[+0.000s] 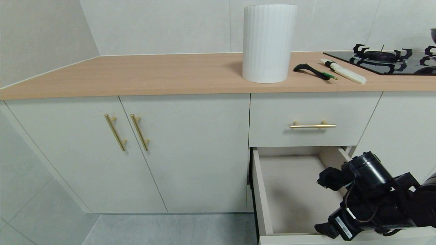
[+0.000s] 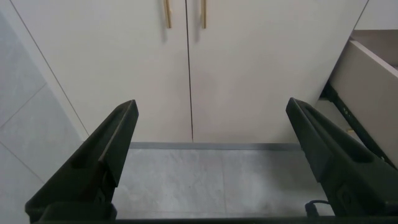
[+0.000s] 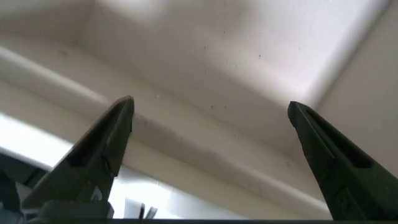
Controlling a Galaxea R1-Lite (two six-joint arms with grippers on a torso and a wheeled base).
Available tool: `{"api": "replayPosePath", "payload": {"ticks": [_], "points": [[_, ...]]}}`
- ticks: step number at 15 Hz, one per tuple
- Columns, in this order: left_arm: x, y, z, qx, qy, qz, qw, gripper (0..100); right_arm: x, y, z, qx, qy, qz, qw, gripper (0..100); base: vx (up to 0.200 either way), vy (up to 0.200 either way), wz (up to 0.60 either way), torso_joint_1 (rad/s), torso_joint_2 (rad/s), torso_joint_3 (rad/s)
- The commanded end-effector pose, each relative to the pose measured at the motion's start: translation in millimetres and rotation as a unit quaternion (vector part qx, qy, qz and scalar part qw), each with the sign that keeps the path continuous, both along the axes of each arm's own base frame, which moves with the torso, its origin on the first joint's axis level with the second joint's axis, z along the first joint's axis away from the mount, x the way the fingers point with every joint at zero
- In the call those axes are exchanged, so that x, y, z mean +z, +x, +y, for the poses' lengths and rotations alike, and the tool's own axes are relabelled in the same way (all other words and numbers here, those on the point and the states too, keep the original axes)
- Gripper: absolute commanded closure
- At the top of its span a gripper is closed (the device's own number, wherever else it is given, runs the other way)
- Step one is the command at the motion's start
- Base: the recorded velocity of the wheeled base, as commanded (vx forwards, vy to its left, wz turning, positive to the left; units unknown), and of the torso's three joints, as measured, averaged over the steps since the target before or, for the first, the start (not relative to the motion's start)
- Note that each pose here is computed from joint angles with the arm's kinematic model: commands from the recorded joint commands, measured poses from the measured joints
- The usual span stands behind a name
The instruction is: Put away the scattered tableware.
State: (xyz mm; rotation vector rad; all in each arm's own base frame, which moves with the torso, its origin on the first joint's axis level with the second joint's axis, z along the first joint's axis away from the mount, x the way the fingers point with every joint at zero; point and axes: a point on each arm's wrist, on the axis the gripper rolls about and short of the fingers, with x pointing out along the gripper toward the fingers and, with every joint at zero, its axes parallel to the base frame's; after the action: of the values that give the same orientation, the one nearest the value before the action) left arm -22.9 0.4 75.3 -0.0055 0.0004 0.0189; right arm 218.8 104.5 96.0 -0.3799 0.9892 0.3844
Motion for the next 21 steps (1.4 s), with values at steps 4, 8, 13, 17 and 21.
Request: {"api": "replayPosePath", "payload": {"ticks": [4,8,13,17,21], "points": [[0.0,0.1,0.0,0.001,0.000,0.001,1.0000,0,11.3,-17.8,-1.8,0.033,-0.019,0.014,0.999,0,0.000,0.000,0.00,0.000,0.00,0.000],[0.0,0.1,0.0,0.001,0.000,0.001,1.0000,0,9.9,-34.8,-2.8,0.071,-0.061,0.069,0.993,0,0.000,0.000,0.00,0.000,0.00,0.000],[0.0,0.1,0.0,0.001,0.000,0.001,1.0000,0,10.0,-39.8,1.5,0.086,-0.077,0.088,0.989,0,0.000,0.000,0.00,0.000,0.00,0.000],[0.0,0.1,0.0,0.001,0.000,0.001,1.0000,0,41.2,-11.7,7.9,-0.040,0.013,0.031,0.999,0,0.000,0.000,0.00,0.000,0.00,0.000],[0.0,0.1,0.0,0.001,0.000,0.001,1.0000,0,67.6,16.6,2.8,-0.136,0.102,-0.039,0.985,0,0.000,0.000,0.00,0.000,0.00,0.000]]}}
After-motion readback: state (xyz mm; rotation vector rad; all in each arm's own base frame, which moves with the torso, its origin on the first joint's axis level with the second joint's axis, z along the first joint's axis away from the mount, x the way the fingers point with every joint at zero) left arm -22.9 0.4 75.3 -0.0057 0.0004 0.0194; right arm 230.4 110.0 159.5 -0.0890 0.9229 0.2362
